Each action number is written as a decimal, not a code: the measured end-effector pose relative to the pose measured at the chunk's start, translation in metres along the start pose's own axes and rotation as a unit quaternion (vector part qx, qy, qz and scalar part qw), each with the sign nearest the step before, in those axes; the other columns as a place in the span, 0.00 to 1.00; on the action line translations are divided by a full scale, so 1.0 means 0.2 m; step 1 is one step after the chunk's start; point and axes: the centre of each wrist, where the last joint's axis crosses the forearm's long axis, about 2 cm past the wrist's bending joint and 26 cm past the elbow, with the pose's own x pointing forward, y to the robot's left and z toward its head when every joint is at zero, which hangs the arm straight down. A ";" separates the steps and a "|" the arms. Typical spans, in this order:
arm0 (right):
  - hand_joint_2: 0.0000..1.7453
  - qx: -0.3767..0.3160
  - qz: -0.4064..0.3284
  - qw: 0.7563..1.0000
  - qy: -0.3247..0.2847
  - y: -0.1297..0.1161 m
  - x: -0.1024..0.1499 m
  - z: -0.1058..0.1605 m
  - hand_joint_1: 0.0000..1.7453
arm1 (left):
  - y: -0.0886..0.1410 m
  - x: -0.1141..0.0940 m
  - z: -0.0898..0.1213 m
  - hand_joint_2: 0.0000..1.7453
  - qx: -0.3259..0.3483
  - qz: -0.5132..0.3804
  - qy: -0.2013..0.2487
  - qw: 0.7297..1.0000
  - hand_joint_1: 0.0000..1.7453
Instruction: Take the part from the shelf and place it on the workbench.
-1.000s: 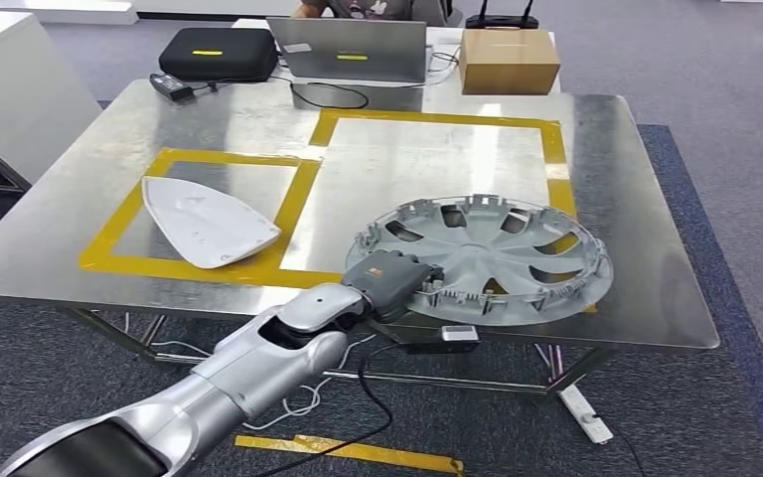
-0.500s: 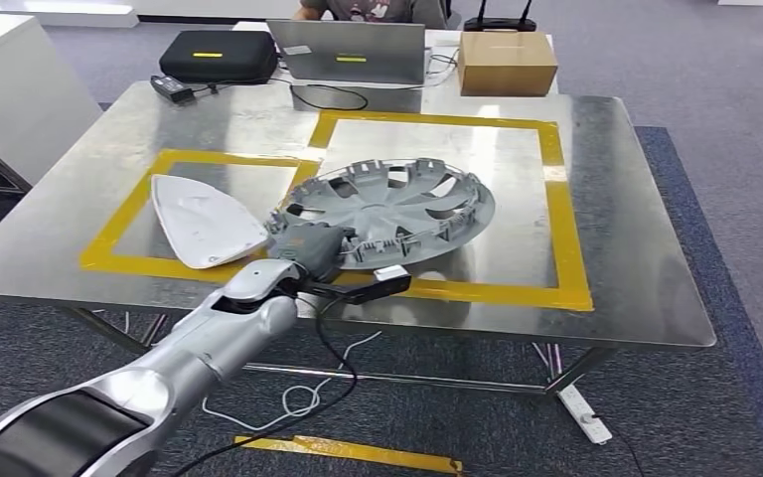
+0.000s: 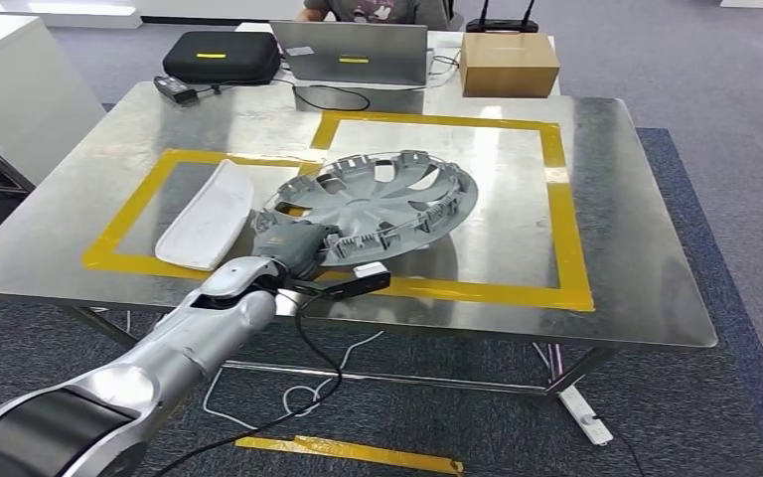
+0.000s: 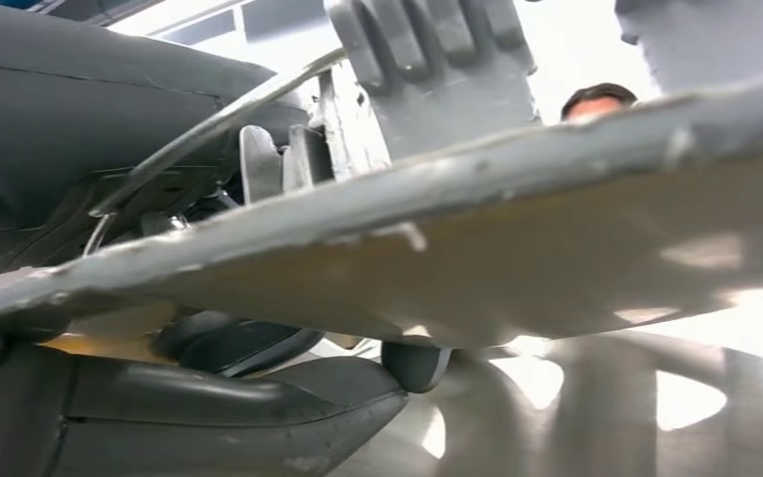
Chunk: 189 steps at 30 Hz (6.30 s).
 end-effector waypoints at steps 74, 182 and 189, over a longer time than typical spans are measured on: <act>0.00 -0.032 -0.018 0.998 0.043 0.00 -0.14 0.08 0.00 | -0.13 -0.18 0.96 0.00 0.190 0.422 -0.276 0.842 0.00; 0.00 -0.047 -0.119 0.989 0.079 -0.03 -0.19 0.18 0.00 | -1.14 -0.78 1.59 0.00 0.099 0.617 0.312 0.715 0.00; 0.00 -0.047 -0.118 0.989 0.080 -0.04 -0.19 0.18 0.00 | -1.19 -0.76 1.63 0.00 0.082 0.614 0.348 0.704 0.00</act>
